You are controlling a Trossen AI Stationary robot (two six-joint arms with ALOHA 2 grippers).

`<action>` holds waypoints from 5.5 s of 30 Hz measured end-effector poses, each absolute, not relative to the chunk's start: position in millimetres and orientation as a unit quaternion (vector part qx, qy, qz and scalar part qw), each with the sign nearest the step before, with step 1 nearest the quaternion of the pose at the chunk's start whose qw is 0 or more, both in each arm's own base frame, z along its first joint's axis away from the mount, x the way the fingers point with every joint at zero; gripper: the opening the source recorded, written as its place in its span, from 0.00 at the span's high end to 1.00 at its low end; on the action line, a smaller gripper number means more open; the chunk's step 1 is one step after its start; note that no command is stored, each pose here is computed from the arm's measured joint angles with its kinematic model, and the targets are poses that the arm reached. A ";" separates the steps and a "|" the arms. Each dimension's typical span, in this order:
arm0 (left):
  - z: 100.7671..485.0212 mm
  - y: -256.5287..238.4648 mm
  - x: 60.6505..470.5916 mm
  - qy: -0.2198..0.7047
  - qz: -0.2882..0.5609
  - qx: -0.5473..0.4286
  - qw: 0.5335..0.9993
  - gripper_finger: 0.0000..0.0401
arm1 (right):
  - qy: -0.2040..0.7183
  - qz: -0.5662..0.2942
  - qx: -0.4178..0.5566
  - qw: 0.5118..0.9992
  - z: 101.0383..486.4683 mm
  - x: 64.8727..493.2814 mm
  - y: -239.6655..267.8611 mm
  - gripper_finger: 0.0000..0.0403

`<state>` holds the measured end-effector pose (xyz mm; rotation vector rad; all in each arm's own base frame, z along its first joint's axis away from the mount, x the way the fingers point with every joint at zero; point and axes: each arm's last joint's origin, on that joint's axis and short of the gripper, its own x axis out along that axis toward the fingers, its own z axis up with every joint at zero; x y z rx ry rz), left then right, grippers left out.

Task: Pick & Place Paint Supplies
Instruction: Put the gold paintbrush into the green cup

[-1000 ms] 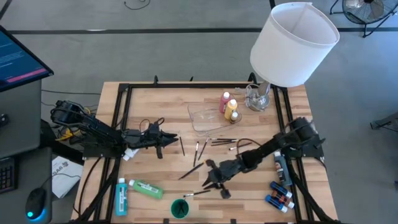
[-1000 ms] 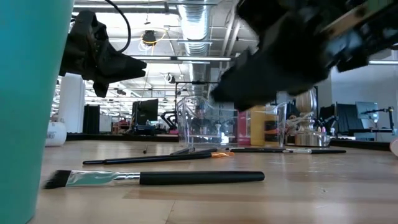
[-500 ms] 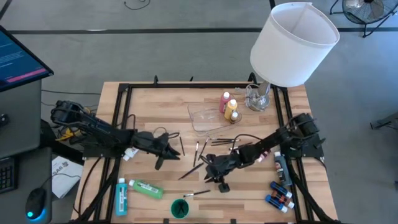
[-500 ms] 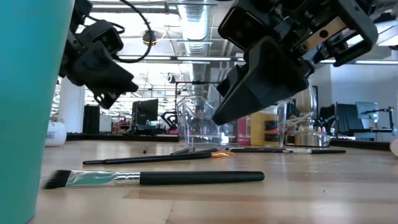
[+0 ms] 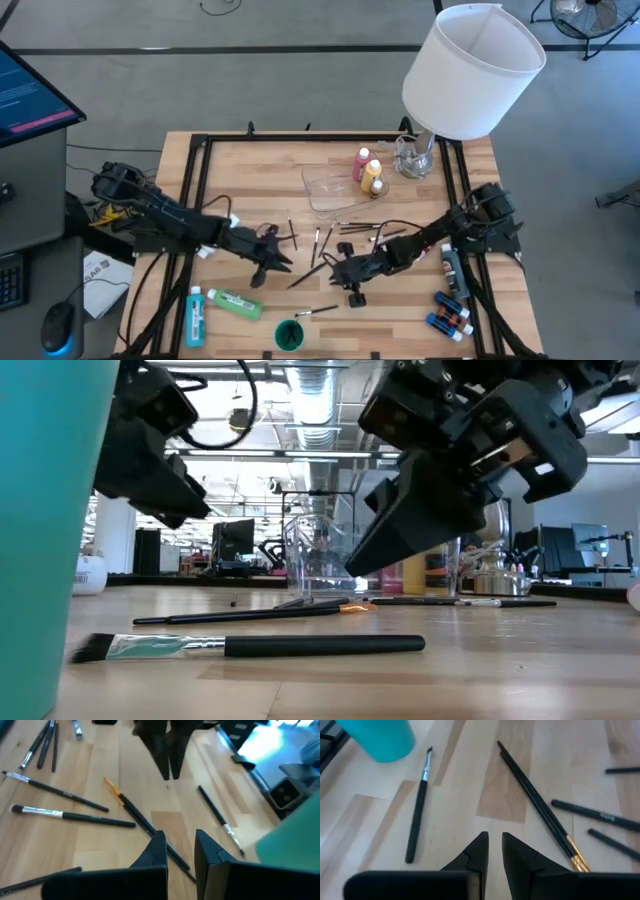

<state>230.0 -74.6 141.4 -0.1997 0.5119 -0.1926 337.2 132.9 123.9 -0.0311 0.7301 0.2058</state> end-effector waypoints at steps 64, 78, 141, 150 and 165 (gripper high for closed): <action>118.9 -80.2 247.3 0.323 -0.135 -0.218 0.911 1.00 | 0.421 -0.115 0.052 0.898 86.9 355.8 86.0 1.00; 119.7 -80.3 247.7 0.318 -0.138 -0.215 0.913 1.00 | 0.407 -0.097 0.015 0.908 96.3 370.0 92.9 1.00; 120.4 -76.4 249.2 0.313 -0.143 -0.203 0.917 1.00 | 0.266 0.035 -0.041 0.962 102.0 386.5 166.7 1.00; 120.8 -76.4 249.5 0.310 -0.144 -0.203 0.917 1.00 | 0.304 0.016 -0.070 0.950 94.3 392.0 173.3 1.00; 120.9 -76.5 249.6 0.309 -0.145 -0.203 0.918 1.00 | 0.367 -0.009 -0.066 0.928 86.8 383.5 170.0 1.00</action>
